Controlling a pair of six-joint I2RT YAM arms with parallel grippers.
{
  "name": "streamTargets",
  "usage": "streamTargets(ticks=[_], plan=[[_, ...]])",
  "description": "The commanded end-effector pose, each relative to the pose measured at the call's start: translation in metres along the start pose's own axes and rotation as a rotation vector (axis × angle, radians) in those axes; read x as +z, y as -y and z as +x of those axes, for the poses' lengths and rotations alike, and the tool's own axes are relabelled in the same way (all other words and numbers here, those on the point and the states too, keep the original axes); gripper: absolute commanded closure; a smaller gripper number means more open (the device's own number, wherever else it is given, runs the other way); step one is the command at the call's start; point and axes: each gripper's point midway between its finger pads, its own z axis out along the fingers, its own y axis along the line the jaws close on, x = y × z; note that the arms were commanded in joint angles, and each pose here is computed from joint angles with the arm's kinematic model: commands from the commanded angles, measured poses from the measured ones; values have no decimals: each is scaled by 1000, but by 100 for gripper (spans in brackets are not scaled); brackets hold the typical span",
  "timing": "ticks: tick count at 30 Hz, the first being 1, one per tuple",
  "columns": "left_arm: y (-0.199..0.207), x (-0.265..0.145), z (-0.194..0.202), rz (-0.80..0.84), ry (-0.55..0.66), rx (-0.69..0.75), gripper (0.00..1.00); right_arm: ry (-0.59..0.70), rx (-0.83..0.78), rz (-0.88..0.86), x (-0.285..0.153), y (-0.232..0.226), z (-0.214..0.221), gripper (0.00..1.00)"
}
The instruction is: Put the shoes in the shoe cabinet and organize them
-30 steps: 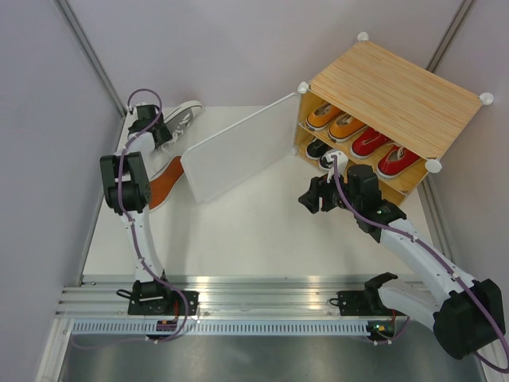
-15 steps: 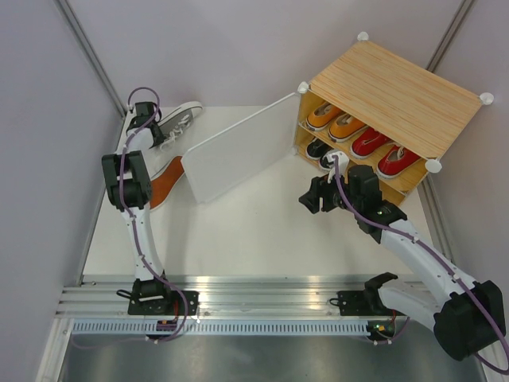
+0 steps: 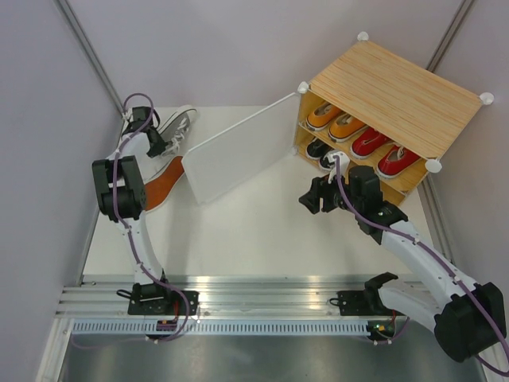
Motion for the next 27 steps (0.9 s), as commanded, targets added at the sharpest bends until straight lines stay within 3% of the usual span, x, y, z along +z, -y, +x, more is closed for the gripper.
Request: streamTargets(ticks=[1, 5, 8, 13, 20, 27], plan=[[17, -59, -21, 133, 5, -215, 98, 58, -11, -34, -7, -10, -12, 33], [25, -77, -4, 231, -103, -413, 98, 76, -16, -41, -14, -13, -11, 33], [26, -92, -3, 255, -94, -486, 98, 87, -18, -49, -19, -15, -9, 33], [31, -141, -28, 377, 46, -582, 98, 91, -16, -65, -24, -18, -3, 33], [10, -188, -36, 419, 183, -677, 98, 107, -23, -77, -31, -22, 0, 33], [3, -237, -34, 480, 212, -665, 98, 117, -31, -98, -34, -27, -3, 32]])
